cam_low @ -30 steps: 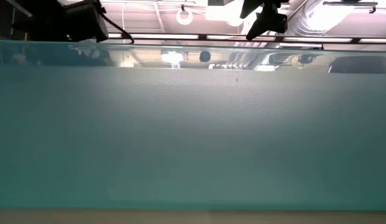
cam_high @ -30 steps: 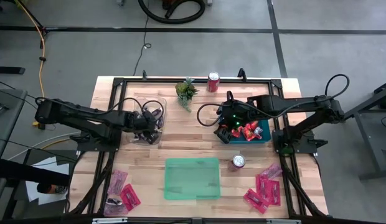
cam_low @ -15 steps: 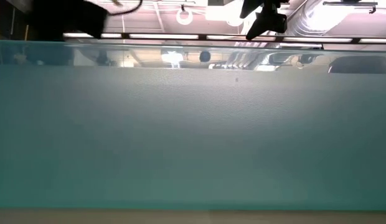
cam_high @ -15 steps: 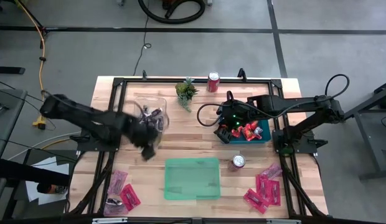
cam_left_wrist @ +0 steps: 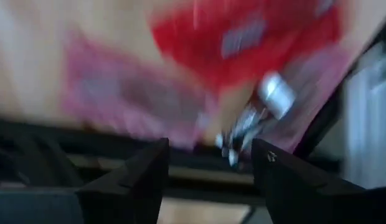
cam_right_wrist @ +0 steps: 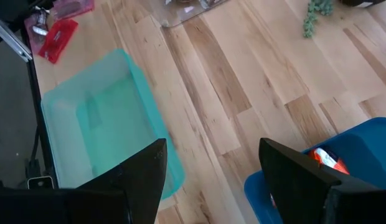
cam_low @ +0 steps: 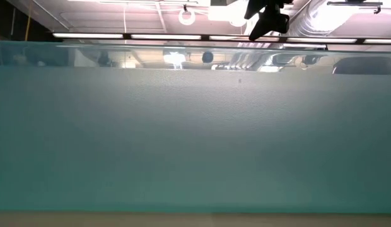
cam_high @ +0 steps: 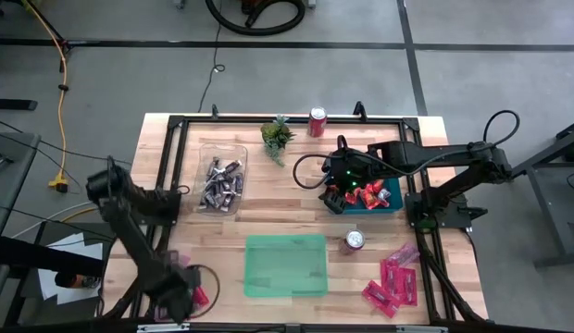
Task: Sort candy
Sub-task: Put the brown chocolate bar into the transparent bin
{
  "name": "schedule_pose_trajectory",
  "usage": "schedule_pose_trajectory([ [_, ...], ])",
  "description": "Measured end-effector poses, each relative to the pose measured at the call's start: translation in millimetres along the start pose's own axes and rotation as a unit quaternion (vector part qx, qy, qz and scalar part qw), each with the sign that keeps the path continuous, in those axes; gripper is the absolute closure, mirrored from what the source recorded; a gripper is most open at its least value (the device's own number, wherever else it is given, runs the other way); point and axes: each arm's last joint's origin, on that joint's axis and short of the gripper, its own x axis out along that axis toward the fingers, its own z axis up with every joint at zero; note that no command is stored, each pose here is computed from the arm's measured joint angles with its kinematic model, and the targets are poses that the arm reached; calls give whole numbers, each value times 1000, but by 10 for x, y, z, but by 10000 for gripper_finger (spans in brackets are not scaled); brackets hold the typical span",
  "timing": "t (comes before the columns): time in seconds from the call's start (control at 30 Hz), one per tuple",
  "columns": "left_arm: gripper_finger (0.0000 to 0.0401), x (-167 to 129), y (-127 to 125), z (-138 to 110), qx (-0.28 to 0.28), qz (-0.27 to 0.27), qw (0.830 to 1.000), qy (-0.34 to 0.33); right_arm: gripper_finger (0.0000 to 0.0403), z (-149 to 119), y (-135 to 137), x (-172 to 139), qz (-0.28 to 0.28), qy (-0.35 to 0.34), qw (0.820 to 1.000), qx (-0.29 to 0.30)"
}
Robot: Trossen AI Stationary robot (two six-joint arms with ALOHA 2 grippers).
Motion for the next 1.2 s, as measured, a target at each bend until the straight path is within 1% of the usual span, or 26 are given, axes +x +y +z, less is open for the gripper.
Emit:
schedule_pose_trajectory([
  [0.1,188,225,-136,-85,-12,21,997,72,153,2,-5,0,-1,0,1000,-5],
  [0.17,188,305,-205,-99,-12,28,995,94,153,4,-7,-1,-1,0,1000,-6],
  [0.27,189,321,-290,-63,-15,28,995,89,153,5,-11,-1,-1,-1,1000,-4],
  [0.47,189,320,-419,38,-32,-8,998,55,153,5,-11,0,-1,0,1000,-5],
  [0.67,189,495,-450,82,-48,11,996,81,153,5,-11,-1,-1,-1,1000,-5],
  [0.8,196,550,-447,116,-26,17,996,87,153,5,-11,0,-1,0,1000,-5],
  [0.87,214,545,-443,130,-23,16,996,83,153,5,-11,0,-1,0,1000,-5],
  [0.93,253,517,-431,135,-22,16,997,77,153,5,-11,0,-1,0,1000,-5],
  [1.03,352,415,-412,129,-11,8,999,51,153,5,-11,0,-1,0,1000,-5],
  [1.07,375,360,-400,125,-9,3,999,37,153,5,-11,0,-1,0,1000,-5],
  [1.1,385,287,-382,118,-8,-2,1000,20,153,5,-11,0,-1,0,1000,-5],
  [1.2,391,14,-287,79,8,-22,999,-27,153,4,-11,-1,-1,0,1000,-5],
])
